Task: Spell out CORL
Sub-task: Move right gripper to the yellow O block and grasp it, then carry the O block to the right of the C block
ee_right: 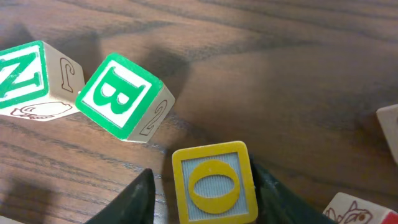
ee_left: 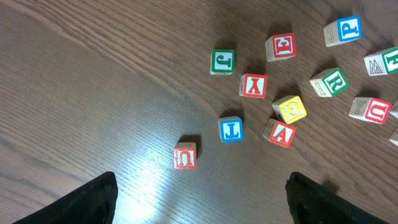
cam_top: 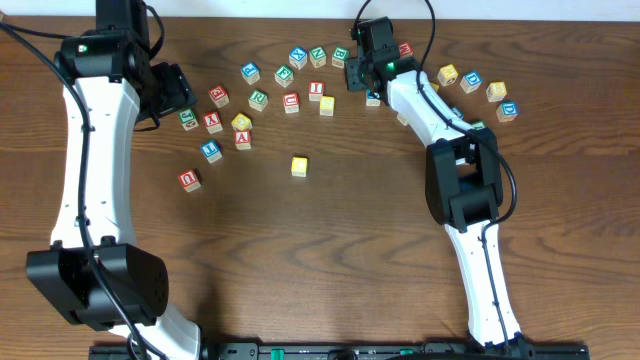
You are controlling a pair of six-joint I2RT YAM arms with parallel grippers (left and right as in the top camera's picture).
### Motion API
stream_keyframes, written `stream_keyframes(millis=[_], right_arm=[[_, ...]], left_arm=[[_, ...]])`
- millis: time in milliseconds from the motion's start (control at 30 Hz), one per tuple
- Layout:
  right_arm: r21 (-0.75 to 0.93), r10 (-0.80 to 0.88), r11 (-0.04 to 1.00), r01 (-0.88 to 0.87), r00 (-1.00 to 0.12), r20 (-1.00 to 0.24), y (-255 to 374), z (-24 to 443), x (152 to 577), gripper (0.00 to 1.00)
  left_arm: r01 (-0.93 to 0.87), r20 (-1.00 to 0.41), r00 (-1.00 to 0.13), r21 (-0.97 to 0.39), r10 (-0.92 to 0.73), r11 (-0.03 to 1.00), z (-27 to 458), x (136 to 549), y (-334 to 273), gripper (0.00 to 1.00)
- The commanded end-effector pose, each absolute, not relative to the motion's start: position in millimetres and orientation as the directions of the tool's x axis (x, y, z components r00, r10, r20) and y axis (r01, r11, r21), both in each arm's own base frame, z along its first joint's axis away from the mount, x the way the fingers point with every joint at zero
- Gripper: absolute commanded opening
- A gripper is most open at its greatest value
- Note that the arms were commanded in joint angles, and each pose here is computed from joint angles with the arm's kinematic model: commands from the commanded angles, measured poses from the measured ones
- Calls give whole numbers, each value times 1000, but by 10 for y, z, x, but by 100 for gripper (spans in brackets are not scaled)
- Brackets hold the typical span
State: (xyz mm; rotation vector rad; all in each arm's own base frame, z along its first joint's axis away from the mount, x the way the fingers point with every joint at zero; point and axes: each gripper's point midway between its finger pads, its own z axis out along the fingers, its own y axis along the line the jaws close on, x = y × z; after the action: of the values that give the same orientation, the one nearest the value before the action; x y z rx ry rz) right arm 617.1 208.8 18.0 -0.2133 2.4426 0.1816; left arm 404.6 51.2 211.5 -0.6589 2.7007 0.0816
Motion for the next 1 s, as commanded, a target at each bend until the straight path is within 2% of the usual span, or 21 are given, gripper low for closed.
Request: stream_keyframes(millis=[0, 600, 800, 967], right_arm=[[62, -100, 981, -185, -749, -655, 2069, 265, 6212, 38], [57, -87, 983, -177, -708, -701, 2057, 618, 6279, 32], [56, -89, 983, -176, -713, -695, 2053, 603, 6265, 25], [57, -87, 983, -176, -710, -699, 2054, 641, 6268, 25]], left_arm=[[-460, -359, -825, -24, -437, 888, 2133, 4016, 540, 85], [-460, -359, -825, -23, -437, 888, 2133, 4016, 540, 85], [-460, -360, -825, -24, -437, 888, 2135, 4016, 540, 85], [-460, -362, -823, -25, -437, 888, 2137, 4023, 541, 86]])
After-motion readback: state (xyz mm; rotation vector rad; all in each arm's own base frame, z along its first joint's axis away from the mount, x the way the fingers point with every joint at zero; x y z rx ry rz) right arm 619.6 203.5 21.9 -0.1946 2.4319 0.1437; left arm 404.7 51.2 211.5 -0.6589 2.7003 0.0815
